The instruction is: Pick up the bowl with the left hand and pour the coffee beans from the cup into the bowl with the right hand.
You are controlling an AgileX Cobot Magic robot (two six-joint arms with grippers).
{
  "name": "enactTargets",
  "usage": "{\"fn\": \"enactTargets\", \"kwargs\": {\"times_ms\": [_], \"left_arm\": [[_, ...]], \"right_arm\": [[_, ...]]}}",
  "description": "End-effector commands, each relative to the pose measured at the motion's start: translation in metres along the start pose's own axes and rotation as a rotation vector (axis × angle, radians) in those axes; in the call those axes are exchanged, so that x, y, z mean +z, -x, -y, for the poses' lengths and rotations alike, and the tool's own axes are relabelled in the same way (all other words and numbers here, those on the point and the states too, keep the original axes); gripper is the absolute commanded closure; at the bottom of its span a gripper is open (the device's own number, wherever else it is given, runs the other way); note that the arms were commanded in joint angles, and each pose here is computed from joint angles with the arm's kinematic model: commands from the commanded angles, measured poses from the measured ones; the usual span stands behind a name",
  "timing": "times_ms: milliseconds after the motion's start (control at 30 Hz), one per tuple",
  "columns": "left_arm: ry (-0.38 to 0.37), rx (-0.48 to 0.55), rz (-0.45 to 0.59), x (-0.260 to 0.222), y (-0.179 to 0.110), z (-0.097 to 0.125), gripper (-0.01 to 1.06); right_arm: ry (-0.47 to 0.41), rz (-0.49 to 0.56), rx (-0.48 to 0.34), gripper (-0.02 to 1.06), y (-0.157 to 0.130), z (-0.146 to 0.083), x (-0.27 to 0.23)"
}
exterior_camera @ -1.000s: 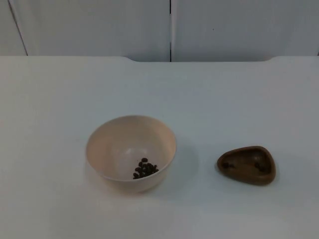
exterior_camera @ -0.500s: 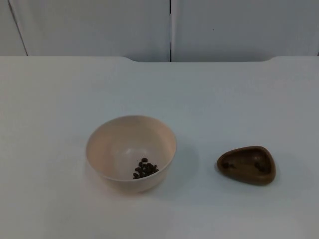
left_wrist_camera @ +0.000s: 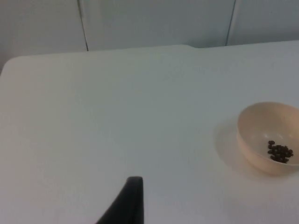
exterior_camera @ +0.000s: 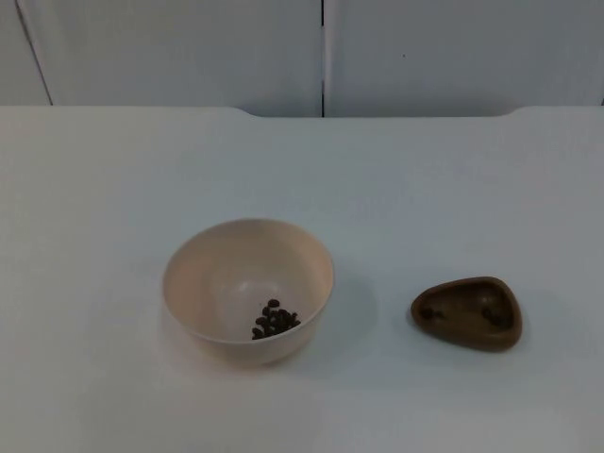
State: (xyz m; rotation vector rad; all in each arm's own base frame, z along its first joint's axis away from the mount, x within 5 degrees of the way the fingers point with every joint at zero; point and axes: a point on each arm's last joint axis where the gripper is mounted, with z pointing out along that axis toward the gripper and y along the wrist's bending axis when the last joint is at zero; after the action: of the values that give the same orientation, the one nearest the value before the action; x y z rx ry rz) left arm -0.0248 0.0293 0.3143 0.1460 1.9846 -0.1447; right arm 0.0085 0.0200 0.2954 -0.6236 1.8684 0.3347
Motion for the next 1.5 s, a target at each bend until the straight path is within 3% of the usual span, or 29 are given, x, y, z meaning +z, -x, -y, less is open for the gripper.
{"fn": "enactTargets", "kwargs": {"times_ms": [0,300,467,533,700,1000,1100,1467], "left_arm": [[-0.004,0.000,-0.009,0.000,-0.002,0.001,0.00],[-0.038,-0.011,-0.018,0.001,-0.003,0.004,0.00],[-0.035,0.000,-0.099,0.020,-0.018,0.006,0.00],[-0.046,0.002,-0.147,0.034,-0.029,0.009,0.00],[-0.060,0.001,-0.068,0.036,-0.023,0.011,0.00],[-0.037,0.043,-0.104,0.031,-0.023,0.008,0.00],[-0.007,0.062,-0.162,0.029,-0.028,0.005,0.00],[-0.019,0.106,-0.158,0.028,-0.027,0.005,0.00]], "right_arm": [[-0.006,-0.002,-0.003,0.29,0.000,0.000,-0.001],[-0.021,-0.080,-0.007,0.29,-0.004,0.001,-0.006],[-0.068,-0.155,0.036,0.29,-0.013,0.005,-0.006],[-0.068,-0.151,0.035,0.29,-0.014,0.005,-0.008],[-0.072,-0.177,0.037,0.29,-0.019,0.005,-0.006],[-0.082,-0.179,0.046,0.29,-0.019,0.006,-0.006],[-0.082,-0.179,0.046,0.29,-0.019,0.006,-0.006],[-0.085,-0.179,0.049,0.29,-0.019,0.006,-0.006]]}}
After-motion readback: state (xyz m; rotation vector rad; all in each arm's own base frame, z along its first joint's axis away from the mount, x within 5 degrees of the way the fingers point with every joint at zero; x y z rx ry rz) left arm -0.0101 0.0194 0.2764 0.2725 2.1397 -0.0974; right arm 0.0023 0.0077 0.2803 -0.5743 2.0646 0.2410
